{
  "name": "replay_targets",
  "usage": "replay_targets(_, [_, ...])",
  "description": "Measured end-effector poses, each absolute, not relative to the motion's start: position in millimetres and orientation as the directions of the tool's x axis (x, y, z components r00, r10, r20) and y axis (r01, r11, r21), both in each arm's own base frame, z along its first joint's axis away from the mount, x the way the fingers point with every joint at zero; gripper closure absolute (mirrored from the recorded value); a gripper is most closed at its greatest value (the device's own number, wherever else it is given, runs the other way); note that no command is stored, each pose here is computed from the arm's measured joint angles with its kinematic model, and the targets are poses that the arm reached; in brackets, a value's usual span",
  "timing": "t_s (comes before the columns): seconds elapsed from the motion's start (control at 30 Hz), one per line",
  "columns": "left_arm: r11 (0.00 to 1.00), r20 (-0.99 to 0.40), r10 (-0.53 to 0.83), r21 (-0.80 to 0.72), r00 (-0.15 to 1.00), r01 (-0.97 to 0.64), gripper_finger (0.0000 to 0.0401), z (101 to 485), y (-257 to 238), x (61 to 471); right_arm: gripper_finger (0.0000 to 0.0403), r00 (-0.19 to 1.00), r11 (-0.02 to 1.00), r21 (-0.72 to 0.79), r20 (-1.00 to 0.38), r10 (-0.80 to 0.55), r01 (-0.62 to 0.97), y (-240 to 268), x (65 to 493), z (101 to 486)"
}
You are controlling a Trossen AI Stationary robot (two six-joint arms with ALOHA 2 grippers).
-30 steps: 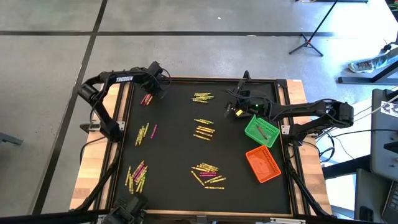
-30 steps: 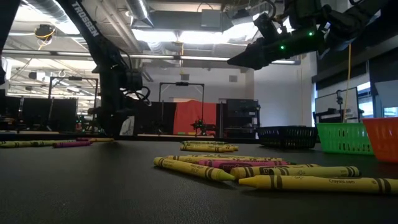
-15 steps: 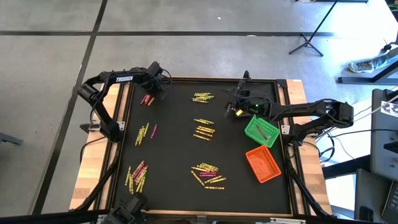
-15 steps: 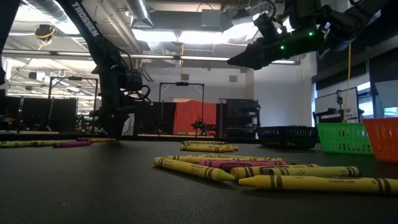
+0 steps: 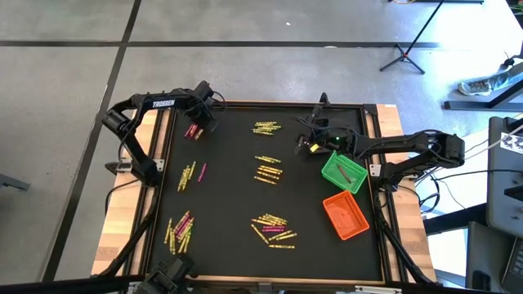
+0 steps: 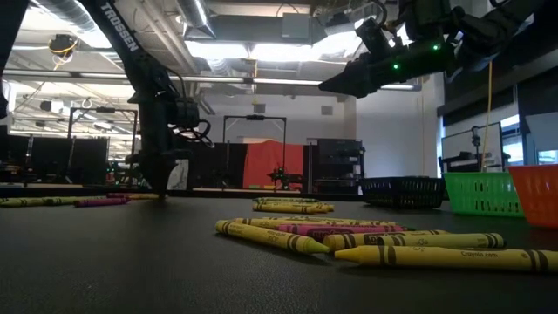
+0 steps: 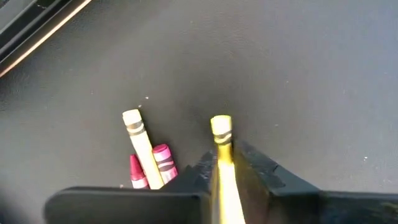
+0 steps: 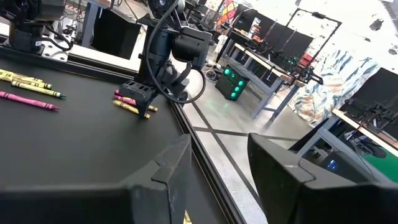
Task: Sort crayons
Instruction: Put the yellow crayon into the black basket
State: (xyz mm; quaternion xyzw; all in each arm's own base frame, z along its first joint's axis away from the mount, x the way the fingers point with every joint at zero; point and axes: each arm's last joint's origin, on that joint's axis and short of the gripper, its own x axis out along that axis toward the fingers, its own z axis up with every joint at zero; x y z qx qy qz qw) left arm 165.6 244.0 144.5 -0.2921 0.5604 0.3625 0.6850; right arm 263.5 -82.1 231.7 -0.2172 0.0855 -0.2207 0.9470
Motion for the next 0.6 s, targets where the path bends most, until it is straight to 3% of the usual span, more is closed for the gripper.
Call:
replay_targets(0.13, [0.571,-0.979,0.171,0.009,0.108,-0.821,0.0395,145,244,166,0.0246,0.888,0.809,-0.448,-0.066,-0.455,0.381,-82,263,232])
replay_targets(0.37, [0.582,-0.979,0.173,0.011,0.110,-0.813,0.0398,146,242,168,0.0243,0.891,0.826,-0.410,-0.066,-0.450,0.387,-82,264,232])
replay_targets(0.6, [0.656,-0.944,0.259,0.018,0.203,-0.755,0.0401,179,224,181,0.0184,0.909,0.851,-0.395,-0.085,-0.408,0.346,-81,264,230])
